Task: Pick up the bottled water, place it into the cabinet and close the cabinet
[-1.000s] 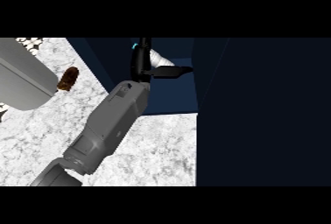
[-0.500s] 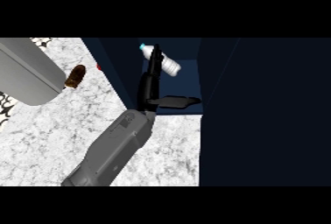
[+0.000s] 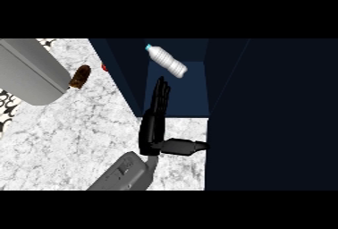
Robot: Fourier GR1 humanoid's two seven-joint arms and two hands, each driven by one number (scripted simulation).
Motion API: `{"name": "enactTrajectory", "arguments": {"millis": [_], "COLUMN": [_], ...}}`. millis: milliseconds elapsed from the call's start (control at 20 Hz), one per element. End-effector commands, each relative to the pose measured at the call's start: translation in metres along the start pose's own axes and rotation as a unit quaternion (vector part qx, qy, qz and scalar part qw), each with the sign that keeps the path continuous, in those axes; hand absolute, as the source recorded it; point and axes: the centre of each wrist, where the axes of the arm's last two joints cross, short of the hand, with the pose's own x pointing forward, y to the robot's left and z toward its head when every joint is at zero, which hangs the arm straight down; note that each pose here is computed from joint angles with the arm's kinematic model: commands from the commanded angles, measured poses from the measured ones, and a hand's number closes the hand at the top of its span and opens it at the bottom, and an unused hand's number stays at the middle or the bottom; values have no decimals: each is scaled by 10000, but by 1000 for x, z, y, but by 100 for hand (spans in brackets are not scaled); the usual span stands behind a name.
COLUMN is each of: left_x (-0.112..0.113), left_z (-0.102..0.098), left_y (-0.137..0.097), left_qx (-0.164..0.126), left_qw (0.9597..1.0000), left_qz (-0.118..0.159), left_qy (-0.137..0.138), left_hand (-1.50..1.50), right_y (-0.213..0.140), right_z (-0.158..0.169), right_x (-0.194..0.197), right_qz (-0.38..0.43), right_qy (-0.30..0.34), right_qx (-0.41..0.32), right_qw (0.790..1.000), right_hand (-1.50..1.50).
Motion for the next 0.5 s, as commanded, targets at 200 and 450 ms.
{"name": "enactTrajectory", "arguments": {"millis": [200,450], "left_x": [28,34], "left_z": [68,103], "left_y": [16,41], "left_qx": [-503,-464], "left_qw": [9983,9986], "left_qz": [237,155], "left_qy": [198,178], "left_hand": [150,150], "right_y": [22,39], "right_z": [-10,-11], "right_x": [32,31], "right_qz": [518,343], "right_qy": [239,438], "right_qx": [792,1144], "right_qw": [9952,9919], "right_hand": [150,150]}}
